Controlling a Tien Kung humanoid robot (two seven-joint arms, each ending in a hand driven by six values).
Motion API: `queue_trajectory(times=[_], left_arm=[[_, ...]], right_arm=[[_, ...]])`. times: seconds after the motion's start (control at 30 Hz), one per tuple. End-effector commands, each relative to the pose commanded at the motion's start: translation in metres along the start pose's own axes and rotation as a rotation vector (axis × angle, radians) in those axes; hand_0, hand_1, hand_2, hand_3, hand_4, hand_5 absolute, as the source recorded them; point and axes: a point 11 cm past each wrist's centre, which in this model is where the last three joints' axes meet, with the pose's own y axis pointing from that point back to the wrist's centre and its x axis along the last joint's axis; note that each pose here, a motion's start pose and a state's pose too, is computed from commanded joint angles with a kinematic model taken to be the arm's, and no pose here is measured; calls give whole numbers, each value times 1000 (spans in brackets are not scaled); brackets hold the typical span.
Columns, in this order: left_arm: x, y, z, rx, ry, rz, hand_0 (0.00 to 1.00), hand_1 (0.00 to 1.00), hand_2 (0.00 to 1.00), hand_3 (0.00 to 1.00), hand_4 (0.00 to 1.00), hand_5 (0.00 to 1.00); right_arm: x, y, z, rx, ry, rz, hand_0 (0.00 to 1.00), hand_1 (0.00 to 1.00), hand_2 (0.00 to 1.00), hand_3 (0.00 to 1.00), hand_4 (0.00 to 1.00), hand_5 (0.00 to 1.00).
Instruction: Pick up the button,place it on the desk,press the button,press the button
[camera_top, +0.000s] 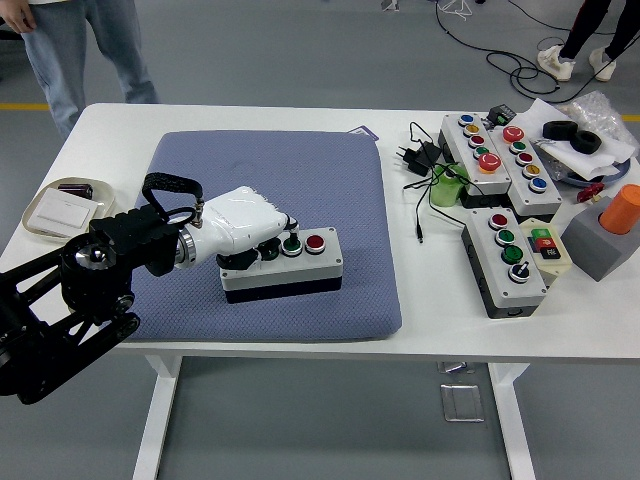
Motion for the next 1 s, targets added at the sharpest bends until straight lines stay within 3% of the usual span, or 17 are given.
queue_trajectory(times=[0.5,0.8,1.0], left_arm=[[-16,-2,-6,25,-3,-65,50,2,31,663,225,2],[20,1,-7,39,13,82,50,2,34,668,229,2],[25,-2,3,11,9,95,50,2,34,671,228,2]], right_arm=[[0,0,-1,0,0,1,627,477,539,582,280,22],[0,0,0,-1,-1,2,627,477,539,582,279,22],[0,0,0,-2,-1,2,627,477,539,582,279,22]])
